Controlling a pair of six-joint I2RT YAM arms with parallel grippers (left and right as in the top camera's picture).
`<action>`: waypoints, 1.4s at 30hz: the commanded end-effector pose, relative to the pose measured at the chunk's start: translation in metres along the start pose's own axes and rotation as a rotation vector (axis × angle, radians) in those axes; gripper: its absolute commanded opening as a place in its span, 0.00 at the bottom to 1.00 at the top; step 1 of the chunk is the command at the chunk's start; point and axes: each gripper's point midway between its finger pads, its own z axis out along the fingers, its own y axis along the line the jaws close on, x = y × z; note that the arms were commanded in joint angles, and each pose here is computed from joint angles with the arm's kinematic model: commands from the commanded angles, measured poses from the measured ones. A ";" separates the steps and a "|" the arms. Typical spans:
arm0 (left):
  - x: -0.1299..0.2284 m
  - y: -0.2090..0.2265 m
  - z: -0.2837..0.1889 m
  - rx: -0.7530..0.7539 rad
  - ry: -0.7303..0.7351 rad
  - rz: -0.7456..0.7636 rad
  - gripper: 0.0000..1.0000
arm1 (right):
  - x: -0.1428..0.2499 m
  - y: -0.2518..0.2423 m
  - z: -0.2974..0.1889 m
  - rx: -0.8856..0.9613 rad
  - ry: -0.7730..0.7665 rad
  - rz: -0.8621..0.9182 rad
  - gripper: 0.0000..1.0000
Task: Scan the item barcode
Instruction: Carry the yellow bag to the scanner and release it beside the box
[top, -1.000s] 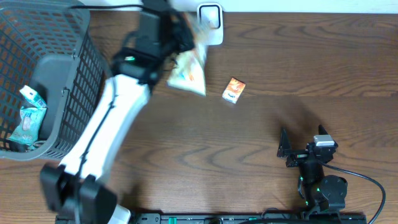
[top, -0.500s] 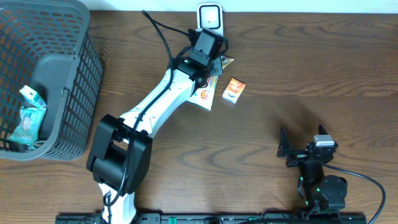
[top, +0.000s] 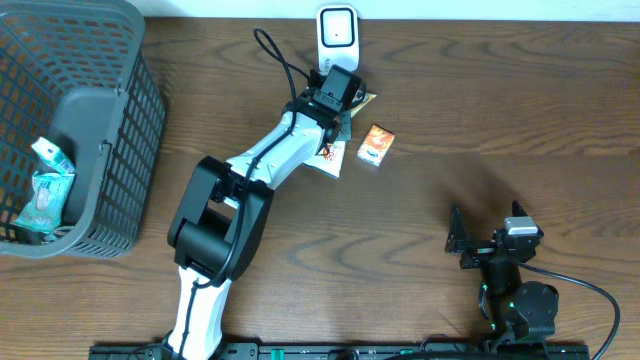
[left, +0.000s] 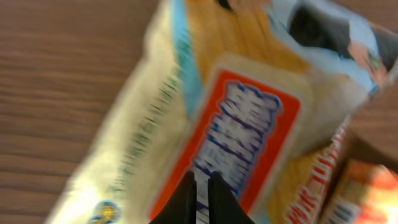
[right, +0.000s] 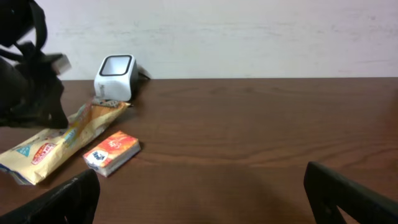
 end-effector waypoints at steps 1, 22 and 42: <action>0.017 -0.028 -0.003 0.147 0.082 0.025 0.08 | 0.002 -0.003 0.000 0.014 0.005 -0.001 0.99; 0.052 -0.112 -0.044 0.356 0.141 0.143 0.11 | 0.002 -0.003 0.000 0.014 0.005 -0.001 0.99; -0.101 -0.002 -0.162 0.250 -0.288 -0.010 0.66 | 0.002 -0.003 0.000 0.014 0.005 -0.001 0.99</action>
